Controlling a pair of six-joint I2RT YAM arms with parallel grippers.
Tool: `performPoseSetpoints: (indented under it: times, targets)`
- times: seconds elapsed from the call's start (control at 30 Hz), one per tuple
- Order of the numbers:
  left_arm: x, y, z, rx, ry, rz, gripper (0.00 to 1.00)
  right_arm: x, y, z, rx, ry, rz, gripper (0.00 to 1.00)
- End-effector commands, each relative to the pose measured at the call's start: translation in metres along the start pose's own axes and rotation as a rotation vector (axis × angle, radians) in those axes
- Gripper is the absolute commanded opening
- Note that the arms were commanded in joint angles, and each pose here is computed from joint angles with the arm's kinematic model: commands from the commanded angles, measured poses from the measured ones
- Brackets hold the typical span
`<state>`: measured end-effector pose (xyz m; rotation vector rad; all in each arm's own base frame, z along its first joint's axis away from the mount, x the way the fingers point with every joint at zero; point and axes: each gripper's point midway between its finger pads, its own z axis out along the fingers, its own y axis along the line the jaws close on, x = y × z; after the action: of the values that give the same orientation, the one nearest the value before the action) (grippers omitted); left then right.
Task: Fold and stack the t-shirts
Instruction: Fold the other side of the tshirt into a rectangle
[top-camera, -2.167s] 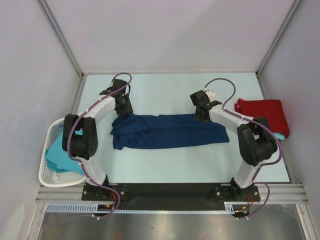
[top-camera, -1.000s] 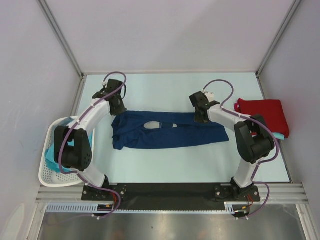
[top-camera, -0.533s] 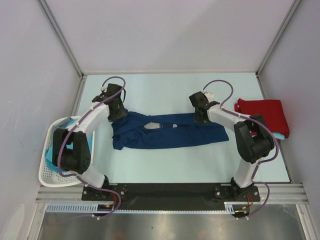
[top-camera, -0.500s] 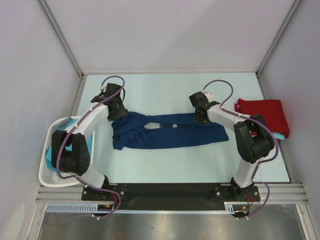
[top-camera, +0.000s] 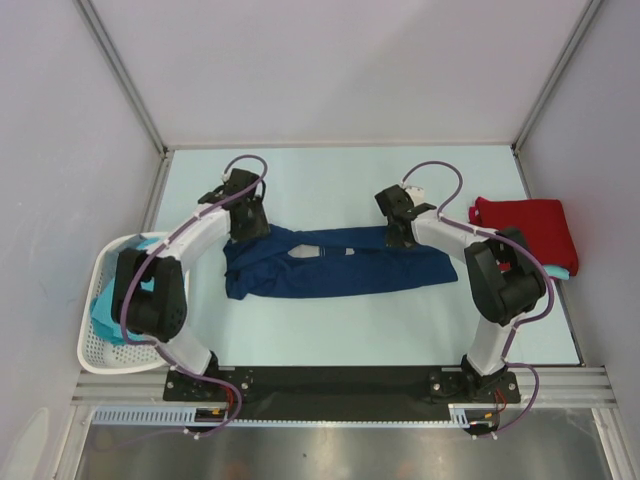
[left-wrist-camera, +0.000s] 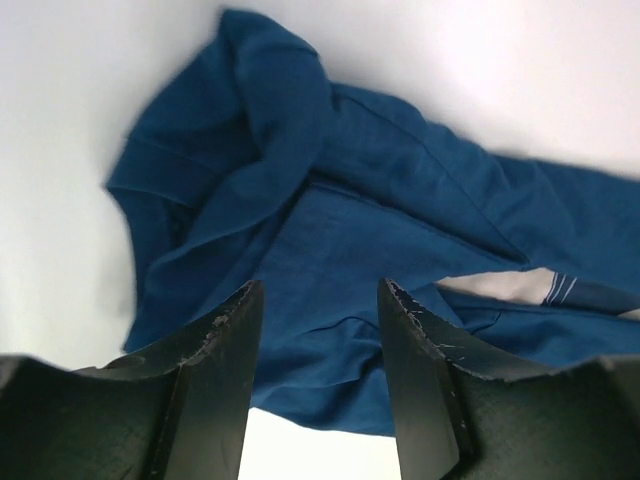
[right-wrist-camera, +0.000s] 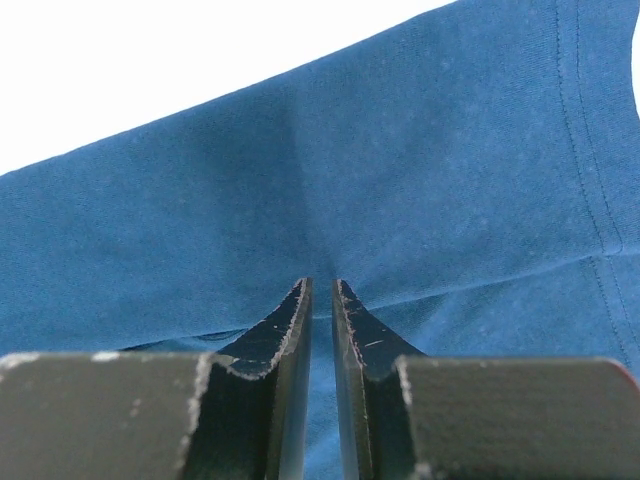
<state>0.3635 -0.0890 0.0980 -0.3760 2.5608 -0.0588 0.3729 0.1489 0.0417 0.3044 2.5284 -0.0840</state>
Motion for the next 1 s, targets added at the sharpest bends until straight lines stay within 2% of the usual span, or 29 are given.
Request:
performPoseSetpoints:
  times: [0.0, 0.13, 0.43, 0.73, 0.97]
  targets:
    - [0.013, -0.017, 0.015, 0.046, 0.052, 0.052, 0.55, -0.014, 0.009, -0.004, -0.017, -0.040, 0.012, 0.18]
    - [0.023, -0.023, 0.030, 0.055, 0.095, 0.064, 0.54, -0.013, 0.005, -0.004, -0.007, -0.040, 0.009, 0.18]
    - [0.018, -0.026, 0.055, 0.019, 0.122, 0.079, 0.54, -0.014, 0.001, -0.004, -0.003, -0.042, 0.007, 0.18]
    - [-0.026, -0.034, 0.028, 0.030, -0.016, 0.067, 0.55, -0.014, -0.005, -0.002, 0.001, -0.038, 0.018, 0.18]
    - [-0.016, -0.032, 0.048, 0.008, 0.053, 0.071, 0.55, -0.016, -0.005, -0.002, 0.003, -0.038, 0.019, 0.18]
